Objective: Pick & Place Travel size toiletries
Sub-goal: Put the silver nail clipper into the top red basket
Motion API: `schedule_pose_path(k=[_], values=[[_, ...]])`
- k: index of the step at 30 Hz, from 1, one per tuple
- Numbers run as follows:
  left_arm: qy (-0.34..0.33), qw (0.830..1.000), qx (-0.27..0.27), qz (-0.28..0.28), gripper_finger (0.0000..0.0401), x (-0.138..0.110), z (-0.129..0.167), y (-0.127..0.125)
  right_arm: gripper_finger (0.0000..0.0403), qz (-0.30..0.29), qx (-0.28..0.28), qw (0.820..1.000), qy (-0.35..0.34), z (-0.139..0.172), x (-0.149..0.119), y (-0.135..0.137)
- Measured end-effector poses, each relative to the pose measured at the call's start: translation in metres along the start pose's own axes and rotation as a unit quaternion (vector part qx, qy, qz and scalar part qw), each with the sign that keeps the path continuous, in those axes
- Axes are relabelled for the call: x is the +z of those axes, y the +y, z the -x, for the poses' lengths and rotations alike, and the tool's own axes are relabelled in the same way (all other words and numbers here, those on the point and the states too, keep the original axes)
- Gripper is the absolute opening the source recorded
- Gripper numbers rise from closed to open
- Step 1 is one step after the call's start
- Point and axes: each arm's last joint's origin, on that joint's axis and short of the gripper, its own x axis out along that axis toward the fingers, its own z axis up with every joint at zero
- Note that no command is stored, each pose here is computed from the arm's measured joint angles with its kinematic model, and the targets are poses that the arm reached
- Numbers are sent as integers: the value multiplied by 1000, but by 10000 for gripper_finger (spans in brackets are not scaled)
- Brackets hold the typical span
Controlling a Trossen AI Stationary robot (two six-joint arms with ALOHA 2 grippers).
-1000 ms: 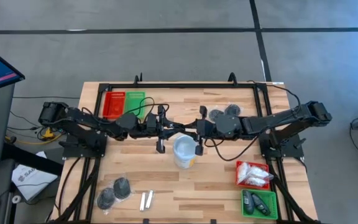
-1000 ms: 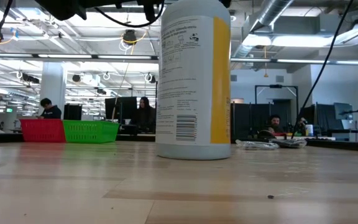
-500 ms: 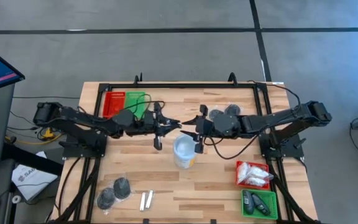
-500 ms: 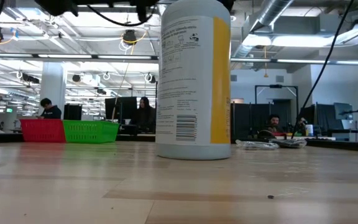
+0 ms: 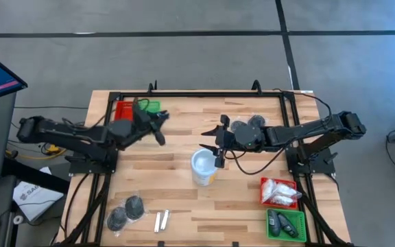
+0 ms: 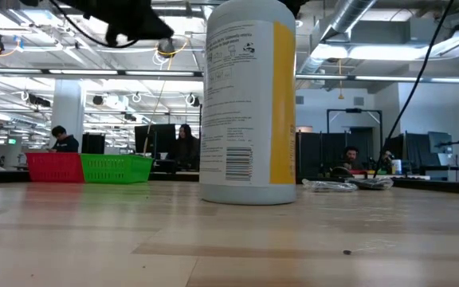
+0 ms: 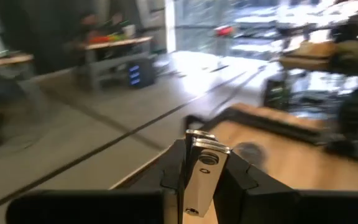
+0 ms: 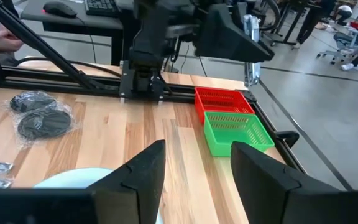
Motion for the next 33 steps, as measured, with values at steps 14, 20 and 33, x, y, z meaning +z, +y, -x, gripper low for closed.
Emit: schedule_pose_path(k=[14, 20, 33], values=[[98, 982, 160, 12, 38, -21, -25, 56, 166, 2, 3, 1000, 21, 0, -4, 1], [159, 963, 215, 23, 38, -35, -30, 82, 164, 4, 3, 1000, 25, 0, -5, 1], [293, 908, 295, 46, 38, -62, -32, 132, 160, 8, 4, 999, 33, 0, -7, 1]])
